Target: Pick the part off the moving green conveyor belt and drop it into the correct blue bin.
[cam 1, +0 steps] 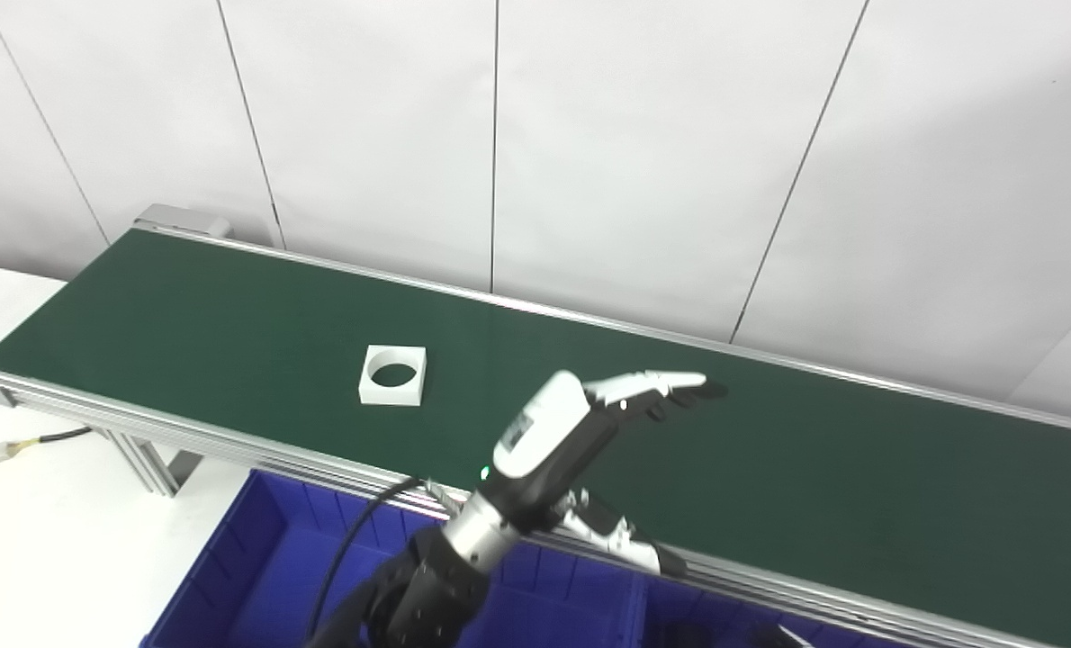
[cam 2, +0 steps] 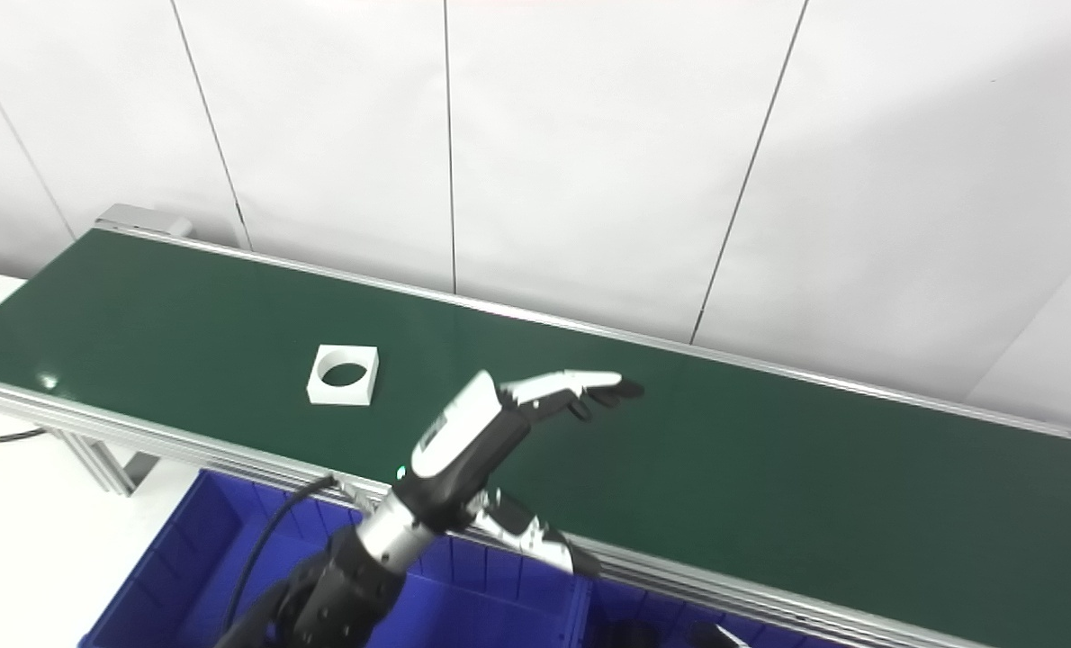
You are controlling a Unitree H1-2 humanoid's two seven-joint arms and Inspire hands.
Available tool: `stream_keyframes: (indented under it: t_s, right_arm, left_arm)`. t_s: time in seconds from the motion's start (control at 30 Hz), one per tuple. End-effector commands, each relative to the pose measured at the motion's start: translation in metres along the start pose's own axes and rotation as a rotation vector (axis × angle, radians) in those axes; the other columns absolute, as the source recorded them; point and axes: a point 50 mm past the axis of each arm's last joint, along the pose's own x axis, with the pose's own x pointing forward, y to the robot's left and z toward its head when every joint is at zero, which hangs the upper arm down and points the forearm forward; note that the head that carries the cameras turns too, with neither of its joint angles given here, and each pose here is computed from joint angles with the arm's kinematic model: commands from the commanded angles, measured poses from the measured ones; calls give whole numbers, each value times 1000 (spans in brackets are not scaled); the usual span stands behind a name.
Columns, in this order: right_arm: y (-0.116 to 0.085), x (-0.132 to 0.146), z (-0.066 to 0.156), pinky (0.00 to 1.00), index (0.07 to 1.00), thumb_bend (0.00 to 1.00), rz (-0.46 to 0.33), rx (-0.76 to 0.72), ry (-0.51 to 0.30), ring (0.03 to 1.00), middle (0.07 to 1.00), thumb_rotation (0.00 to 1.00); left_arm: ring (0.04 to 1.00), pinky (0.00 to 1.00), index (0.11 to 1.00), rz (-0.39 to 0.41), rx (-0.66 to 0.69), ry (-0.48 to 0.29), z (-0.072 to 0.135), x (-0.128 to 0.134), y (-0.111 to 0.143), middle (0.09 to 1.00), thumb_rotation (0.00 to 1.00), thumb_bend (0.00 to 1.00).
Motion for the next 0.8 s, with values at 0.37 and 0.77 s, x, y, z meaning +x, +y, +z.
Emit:
stream_keyframes:
  t_s: [0.37,0.77]
  right_arm:
    - [-8,4,8,697,786,1000,-3,-27,-65,759,796,265]
    - [-7,5,8,701,787,1000,-1,-10,-70,771,801,214]
  left_arm:
    - [653,513,794,2,343,61,-41,68,55,762,21,998]
    - [651,489,809,-55,487,238,-75,87,84,766,16,997]
